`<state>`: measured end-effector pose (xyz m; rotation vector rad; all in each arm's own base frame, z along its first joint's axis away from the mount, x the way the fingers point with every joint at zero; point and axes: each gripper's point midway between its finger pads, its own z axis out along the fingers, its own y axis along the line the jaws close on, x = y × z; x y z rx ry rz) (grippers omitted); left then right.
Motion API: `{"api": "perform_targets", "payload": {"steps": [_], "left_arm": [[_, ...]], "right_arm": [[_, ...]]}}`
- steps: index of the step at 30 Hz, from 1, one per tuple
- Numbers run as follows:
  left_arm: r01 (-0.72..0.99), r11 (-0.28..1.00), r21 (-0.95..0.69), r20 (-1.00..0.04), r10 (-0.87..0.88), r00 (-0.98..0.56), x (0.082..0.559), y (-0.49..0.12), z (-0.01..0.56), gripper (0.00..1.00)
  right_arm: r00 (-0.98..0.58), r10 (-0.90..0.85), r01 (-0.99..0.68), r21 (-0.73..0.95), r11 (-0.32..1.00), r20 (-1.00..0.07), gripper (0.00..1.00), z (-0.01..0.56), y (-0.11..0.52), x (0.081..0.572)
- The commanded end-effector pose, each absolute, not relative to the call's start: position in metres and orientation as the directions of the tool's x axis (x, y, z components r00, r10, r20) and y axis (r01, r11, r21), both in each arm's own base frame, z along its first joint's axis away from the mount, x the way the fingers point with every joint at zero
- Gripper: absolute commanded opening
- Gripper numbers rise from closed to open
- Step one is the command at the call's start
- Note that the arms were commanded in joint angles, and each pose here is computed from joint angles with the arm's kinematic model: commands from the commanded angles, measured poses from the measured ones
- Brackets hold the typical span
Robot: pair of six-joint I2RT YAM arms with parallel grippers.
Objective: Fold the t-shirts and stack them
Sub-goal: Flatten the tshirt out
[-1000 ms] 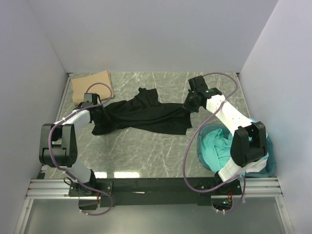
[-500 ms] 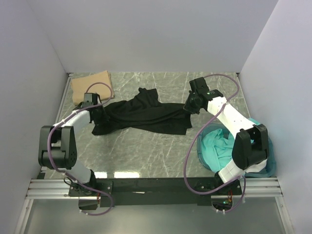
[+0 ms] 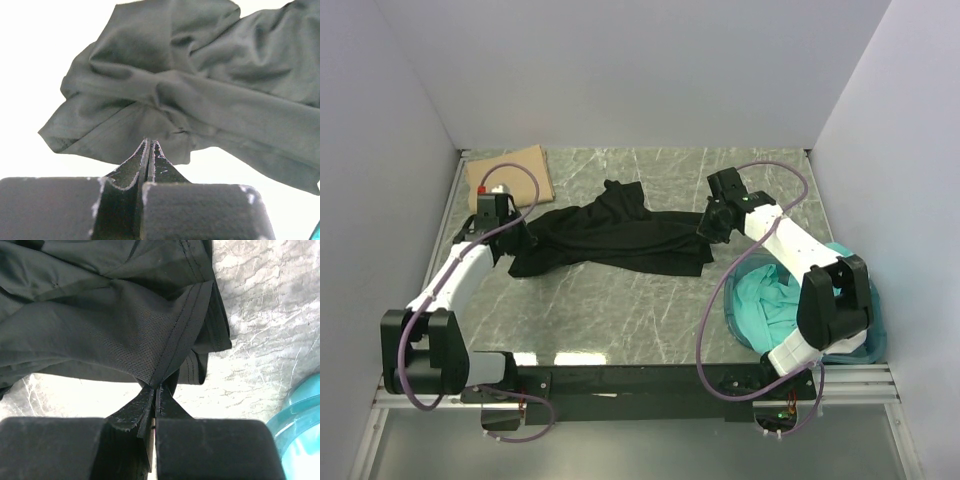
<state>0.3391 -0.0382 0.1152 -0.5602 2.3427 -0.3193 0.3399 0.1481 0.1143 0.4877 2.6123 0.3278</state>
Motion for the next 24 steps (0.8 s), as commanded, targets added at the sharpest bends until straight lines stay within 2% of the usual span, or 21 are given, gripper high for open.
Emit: {"api": "perform_targets", "payload": {"steps": [1,5,11,24], "left_arm": [[-0.317,0.883,-0.346,-0.540,-0.464,-0.702,0.329,-0.039,0.097,0.01],[-0.287,0.885,-0.367,-0.508,-0.449,-0.735,0.340,-0.048,0.082,0.13],[-0.273,0.898,-0.346,-0.502,-0.423,-0.755,0.359,-0.047,0.069,0.24],[-0.301,0.894,-0.331,-0.474,-0.433,-0.766,0.376,-0.048,0.052,0.33]], "right_arm": [[-0.808,0.401,0.261,0.347,0.901,-0.432,0.00,0.129,0.152,0.340],[-0.808,0.400,0.260,0.347,0.901,-0.432,0.00,0.130,0.152,0.341],[-0.804,0.403,0.258,0.354,0.899,-0.437,0.00,0.135,0.155,0.345],[-0.813,0.394,0.259,0.341,0.904,-0.428,0.00,0.133,0.156,0.348]]}}
